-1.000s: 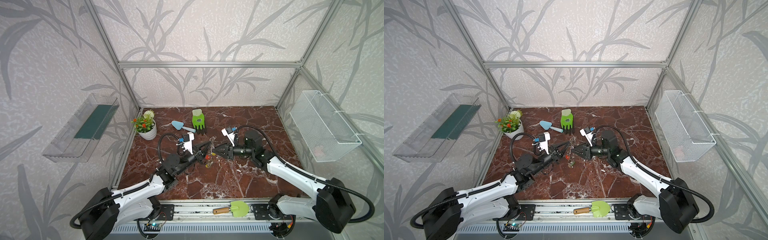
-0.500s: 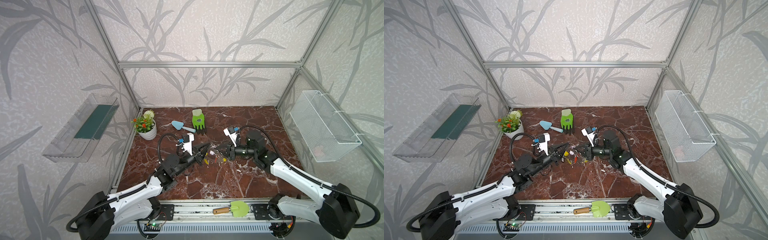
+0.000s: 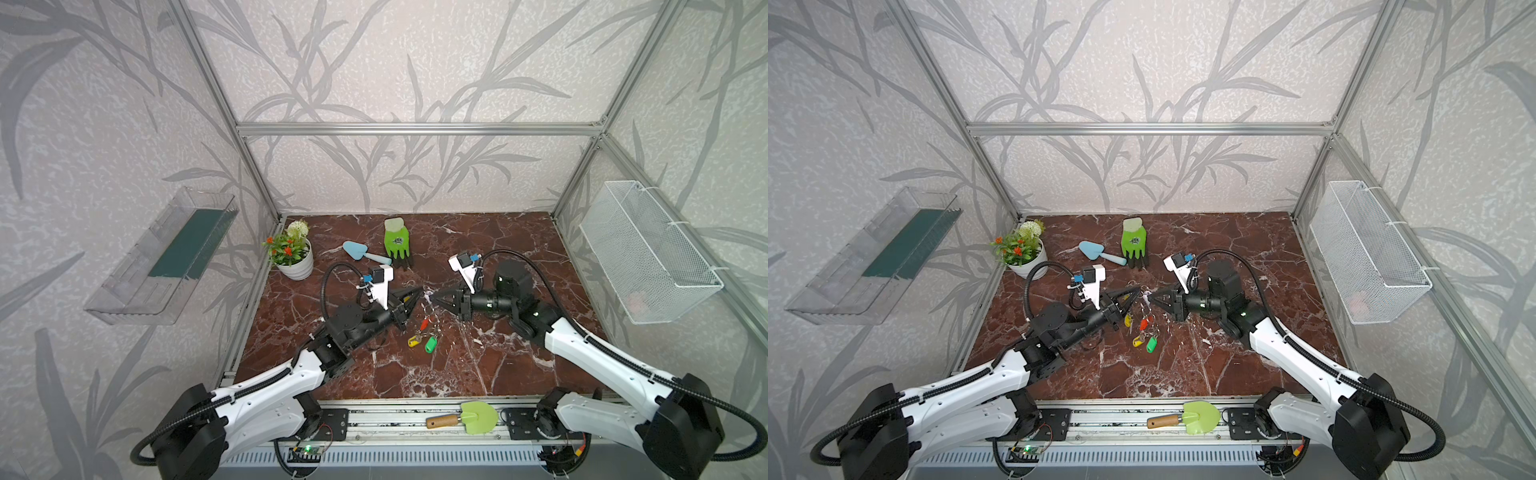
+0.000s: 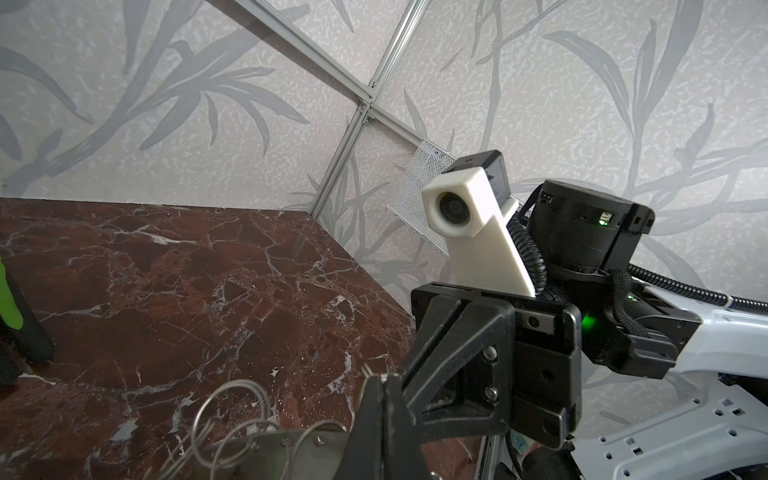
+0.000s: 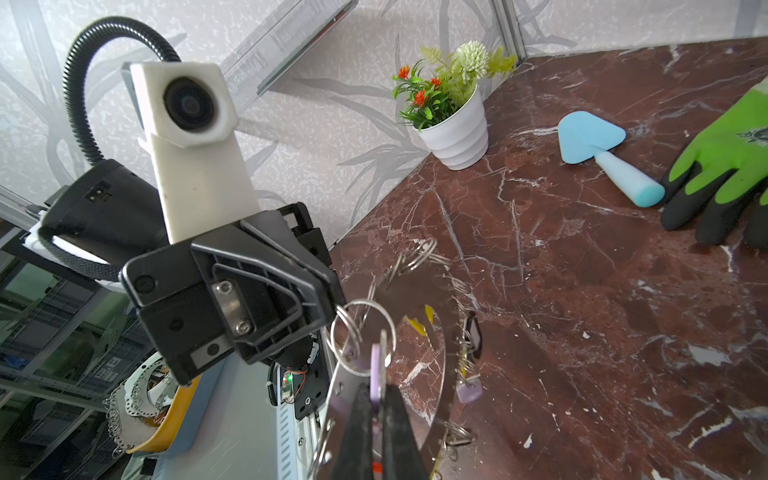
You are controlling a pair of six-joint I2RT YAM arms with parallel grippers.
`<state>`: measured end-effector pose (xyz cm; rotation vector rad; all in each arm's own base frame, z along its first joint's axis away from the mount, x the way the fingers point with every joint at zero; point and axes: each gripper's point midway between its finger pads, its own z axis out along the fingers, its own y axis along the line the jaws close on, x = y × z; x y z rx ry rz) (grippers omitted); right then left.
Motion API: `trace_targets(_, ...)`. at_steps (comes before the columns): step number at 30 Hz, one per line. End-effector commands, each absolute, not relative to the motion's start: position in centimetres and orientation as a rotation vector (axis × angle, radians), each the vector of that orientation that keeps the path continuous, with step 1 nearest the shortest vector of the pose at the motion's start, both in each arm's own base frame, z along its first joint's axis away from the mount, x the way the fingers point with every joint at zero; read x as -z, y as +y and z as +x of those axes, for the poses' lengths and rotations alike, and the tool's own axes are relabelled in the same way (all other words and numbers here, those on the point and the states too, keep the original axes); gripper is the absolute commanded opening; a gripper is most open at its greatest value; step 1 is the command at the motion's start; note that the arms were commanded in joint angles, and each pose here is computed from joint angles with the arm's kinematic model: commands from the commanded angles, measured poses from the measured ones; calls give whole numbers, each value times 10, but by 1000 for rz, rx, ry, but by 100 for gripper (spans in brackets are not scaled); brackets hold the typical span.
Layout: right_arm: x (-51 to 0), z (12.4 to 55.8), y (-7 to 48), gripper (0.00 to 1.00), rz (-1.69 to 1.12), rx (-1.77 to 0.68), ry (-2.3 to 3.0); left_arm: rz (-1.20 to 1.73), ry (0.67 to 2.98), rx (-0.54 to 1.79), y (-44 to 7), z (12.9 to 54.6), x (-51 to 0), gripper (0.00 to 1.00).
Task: Put the keys on the keyring
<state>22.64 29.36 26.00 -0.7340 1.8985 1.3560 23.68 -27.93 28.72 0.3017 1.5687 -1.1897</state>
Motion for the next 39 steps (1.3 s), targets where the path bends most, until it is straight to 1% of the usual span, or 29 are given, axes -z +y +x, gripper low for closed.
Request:
trace_targets(1,-281,224,297,0,-778,-1351,1830,329,1505,1208,-283,236,-311,0)
trace_targets(9,-279,223,296,0,-776,-1337,1840,319,1510,1171,-279,238,-310,0)
trace_targets(13,-275,229,288,0,-733,-1285,1863,311,1513,1131,-270,237,-311,0)
trace_targets(19,-270,236,281,0,-681,-1276,1886,299,1515,1093,-257,235,-313,0)
trace_targets(33,-266,239,279,0,-666,-1271,1900,294,1524,1074,-248,234,-311,0)
trace_targets(39,-268,241,283,0,-668,-1296,1893,299,1529,1093,-253,236,-312,0)
